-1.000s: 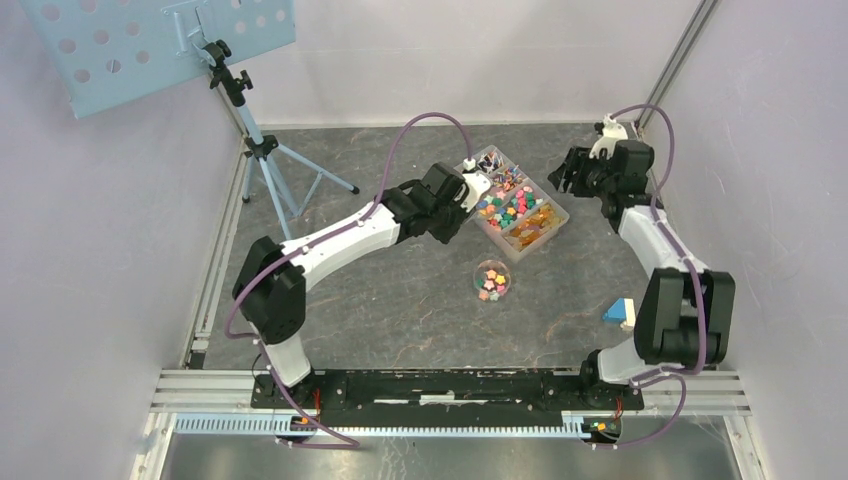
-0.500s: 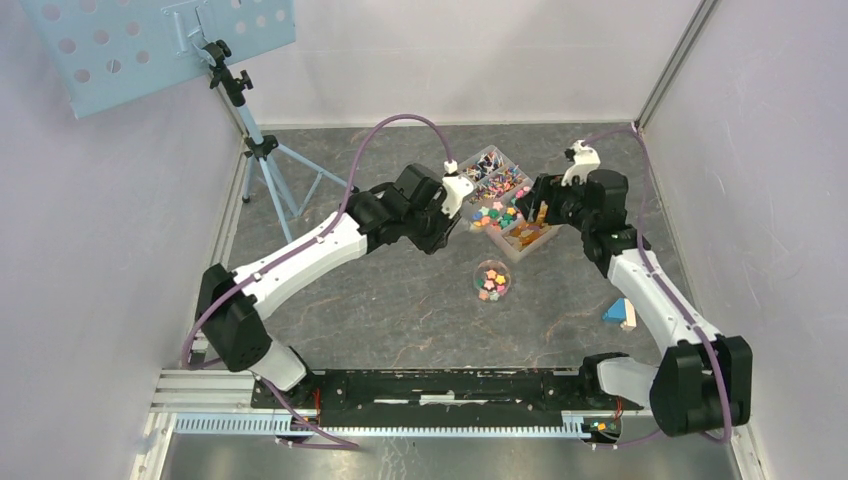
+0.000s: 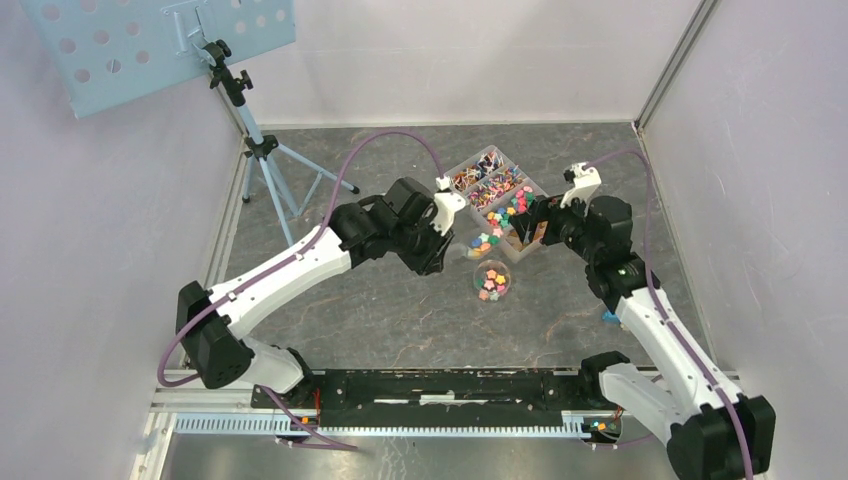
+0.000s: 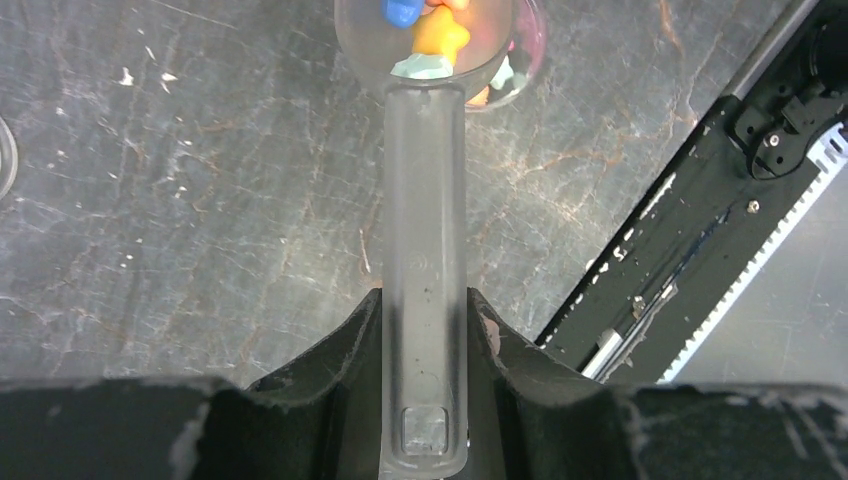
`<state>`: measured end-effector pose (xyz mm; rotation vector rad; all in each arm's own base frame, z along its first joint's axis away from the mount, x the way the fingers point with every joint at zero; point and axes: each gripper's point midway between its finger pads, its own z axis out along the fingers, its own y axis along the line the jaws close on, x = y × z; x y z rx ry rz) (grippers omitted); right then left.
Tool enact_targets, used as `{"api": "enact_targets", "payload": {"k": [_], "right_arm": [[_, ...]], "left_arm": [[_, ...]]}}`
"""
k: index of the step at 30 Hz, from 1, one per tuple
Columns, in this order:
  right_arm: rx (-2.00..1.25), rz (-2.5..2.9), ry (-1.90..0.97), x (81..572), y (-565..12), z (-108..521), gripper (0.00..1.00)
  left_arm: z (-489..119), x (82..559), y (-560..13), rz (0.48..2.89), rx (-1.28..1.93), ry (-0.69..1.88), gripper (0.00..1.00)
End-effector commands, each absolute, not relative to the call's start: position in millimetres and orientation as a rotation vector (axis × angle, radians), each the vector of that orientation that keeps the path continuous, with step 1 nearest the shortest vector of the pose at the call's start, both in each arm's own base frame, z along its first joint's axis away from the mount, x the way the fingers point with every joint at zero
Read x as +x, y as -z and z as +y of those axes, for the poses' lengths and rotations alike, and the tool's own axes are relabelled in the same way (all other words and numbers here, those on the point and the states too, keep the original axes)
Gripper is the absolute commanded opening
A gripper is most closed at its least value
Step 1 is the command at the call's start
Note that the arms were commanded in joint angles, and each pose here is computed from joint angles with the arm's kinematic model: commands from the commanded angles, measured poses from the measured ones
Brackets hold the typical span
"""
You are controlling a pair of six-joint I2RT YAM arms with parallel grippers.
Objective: Pack the candies
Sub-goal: Place the fake candies in the packing bottle.
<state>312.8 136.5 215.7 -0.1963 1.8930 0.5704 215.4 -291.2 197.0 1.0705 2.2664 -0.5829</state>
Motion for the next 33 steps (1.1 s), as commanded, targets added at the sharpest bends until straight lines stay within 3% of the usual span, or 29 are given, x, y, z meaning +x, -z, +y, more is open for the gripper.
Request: {"api": "enact_targets", "payload": {"k": [1,33], "right_arm": [[-0.195,1.825,-0.504,307.8,-232.6,126.0,0.88],[-0.224,1.827,-0.451,290.2,-226.8,115.5,0.9]], "left_arm": [[-291.6,197.3,-199.4,2.279,1.064,0.618,0.02],[-284.8,161.3,-179.4,2.481,1.223,0.483,0.02]]}}
